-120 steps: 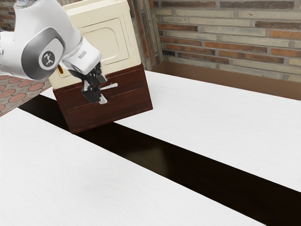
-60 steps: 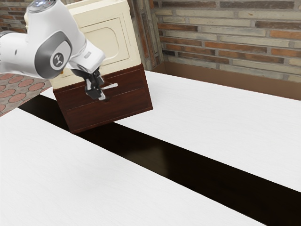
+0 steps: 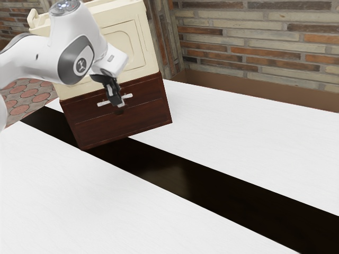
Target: Pull the drawer handle with one arm to open the drawer
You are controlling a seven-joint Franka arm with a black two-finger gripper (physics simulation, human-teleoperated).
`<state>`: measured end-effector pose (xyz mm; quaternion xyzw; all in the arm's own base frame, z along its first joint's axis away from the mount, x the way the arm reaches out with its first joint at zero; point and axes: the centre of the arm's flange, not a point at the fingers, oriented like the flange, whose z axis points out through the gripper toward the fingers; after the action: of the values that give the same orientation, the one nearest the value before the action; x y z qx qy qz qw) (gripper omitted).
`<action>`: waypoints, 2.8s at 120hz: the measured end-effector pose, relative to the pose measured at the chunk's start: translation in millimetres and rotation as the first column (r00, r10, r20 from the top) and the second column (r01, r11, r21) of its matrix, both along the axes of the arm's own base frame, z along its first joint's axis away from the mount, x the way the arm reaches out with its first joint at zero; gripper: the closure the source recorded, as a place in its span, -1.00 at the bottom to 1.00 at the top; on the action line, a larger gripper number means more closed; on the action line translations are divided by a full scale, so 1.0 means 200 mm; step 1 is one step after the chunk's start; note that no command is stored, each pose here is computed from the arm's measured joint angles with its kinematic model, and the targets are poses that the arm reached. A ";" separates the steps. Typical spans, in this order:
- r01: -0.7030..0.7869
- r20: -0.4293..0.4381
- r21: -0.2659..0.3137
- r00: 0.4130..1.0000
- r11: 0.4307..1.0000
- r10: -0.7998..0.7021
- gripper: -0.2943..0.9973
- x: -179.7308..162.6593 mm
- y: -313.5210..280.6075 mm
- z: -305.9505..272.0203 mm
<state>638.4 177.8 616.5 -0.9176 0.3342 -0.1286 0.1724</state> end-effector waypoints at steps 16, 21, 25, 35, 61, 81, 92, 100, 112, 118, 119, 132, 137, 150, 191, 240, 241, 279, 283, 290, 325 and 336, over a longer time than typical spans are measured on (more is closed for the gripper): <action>-0.024 -0.001 0.001 1.000 1.000 0.024 -0.05 0.00 0.03 -0.01; -0.029 -0.001 0.001 1.000 1.000 0.029 -0.04 0.01 0.04 -0.01; -0.033 -0.001 0.001 0.999 0.999 0.033 -0.04 0.01 0.04 -0.02; -0.039 -0.002 0.006 0.999 0.999 0.039 -0.04 0.04 0.05 -0.03; -0.089 -0.001 0.016 0.996 0.996 0.089 -0.03 0.00 0.18 -0.03; -0.111 0.001 0.024 0.994 0.993 0.111 -0.02 0.02 0.26 -0.06; -0.108 0.002 0.026 0.994 0.994 0.108 -0.01 0.05 0.26 -0.08; -0.103 0.005 0.029 0.995 0.994 0.103 0.00 0.07 0.26 -0.09; -0.097 0.009 0.031 0.995 0.995 0.097 0.02 0.08 0.26 -0.10; -0.093 0.010 0.032 0.996 0.995 0.093 0.02 0.09 0.26 -0.11; -0.093 0.010 0.032 0.996 0.995 0.093 0.02 0.09 0.26 -0.11; -0.087 0.008 0.034 0.996 0.996 0.087 0.03 0.10 0.26 -0.13; -0.085 0.006 0.034 0.996 0.996 0.085 0.03 0.11 0.26 -0.14; -0.081 0.005 0.036 0.997 0.996 0.081 0.03 0.11 0.26 -0.15; -0.068 0.015 0.048 0.998 0.997 0.068 0.07 0.15 0.29 -0.19; -0.072 0.011 0.056 0.997 0.996 0.071 0.11 0.18 0.36 -0.26; -0.072 0.011 0.056 0.997 0.996 0.071 0.11 0.18 0.37 -0.26; -0.065 0.004 0.057 0.998 0.996 0.065 0.23 0.19 0.38 -0.30; -0.064 0.004 0.056 0.998 0.996 0.064 0.26 0.19 0.38 -0.31; -0.063 0.003 0.055 0.998 0.996 0.063 0.31 0.19 0.38 -0.31; -0.059 0.000 0.046 0.998 0.997 0.059 0.48 0.16 0.36 -0.29; -0.058 -0.009 0.041 0.998 0.997 0.058 0.50 0.12 0.34 -0.28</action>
<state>662.7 246.3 561.0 -0.9239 0.3109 -0.1120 0.1930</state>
